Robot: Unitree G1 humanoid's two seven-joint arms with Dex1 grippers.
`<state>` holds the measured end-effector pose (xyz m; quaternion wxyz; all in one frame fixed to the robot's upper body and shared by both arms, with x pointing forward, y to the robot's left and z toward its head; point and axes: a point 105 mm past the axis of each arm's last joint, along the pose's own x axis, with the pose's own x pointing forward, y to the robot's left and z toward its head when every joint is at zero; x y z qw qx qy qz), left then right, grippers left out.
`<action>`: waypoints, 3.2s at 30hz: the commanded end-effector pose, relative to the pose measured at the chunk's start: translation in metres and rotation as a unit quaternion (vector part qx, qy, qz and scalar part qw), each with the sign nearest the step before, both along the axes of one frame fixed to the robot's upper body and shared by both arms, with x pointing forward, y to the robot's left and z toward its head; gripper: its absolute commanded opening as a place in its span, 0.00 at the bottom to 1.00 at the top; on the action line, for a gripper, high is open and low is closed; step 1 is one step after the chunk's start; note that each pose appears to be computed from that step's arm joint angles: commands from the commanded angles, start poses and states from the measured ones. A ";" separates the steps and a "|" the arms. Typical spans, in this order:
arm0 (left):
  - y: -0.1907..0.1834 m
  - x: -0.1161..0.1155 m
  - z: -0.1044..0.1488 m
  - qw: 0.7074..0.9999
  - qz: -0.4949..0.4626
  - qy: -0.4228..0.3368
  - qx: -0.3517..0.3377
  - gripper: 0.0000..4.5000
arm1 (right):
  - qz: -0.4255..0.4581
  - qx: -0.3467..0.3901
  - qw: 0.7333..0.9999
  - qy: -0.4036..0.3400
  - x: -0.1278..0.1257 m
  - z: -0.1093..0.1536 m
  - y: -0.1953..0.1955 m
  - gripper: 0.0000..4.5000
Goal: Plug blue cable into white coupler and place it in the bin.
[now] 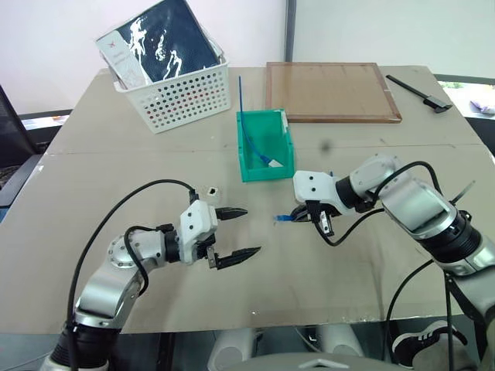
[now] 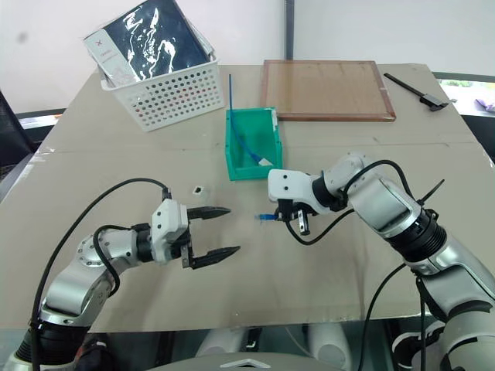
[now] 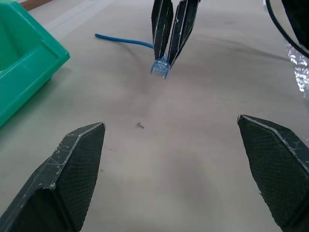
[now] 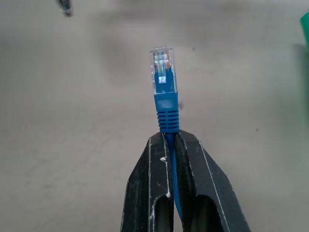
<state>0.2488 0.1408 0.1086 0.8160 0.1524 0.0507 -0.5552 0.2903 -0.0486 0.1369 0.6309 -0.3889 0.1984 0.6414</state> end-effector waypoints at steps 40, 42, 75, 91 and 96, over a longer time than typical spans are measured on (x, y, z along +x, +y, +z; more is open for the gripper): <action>-0.013 0.070 -0.017 0.994 -0.049 -0.014 0.096 1.00 | -0.253 0.263 0.922 -0.127 -0.115 0.007 -0.106 0.99; -0.016 0.073 -0.020 0.993 -0.053 -0.014 0.105 0.94 | -0.259 0.263 0.920 -0.129 -0.116 0.008 -0.107 1.00; -0.076 0.058 0.077 0.959 -0.076 -0.253 -0.100 0.00 | -0.440 0.588 0.664 0.142 -0.045 0.050 -0.040 0.51; -0.092 0.053 0.087 0.945 -0.078 -0.296 -0.120 0.00 | -0.396 0.622 0.646 0.195 -0.017 0.074 -0.015 0.51; -0.090 0.053 0.087 0.945 -0.074 -0.295 -0.122 0.00 | -0.393 0.630 0.640 0.198 -0.016 0.077 -0.016 0.31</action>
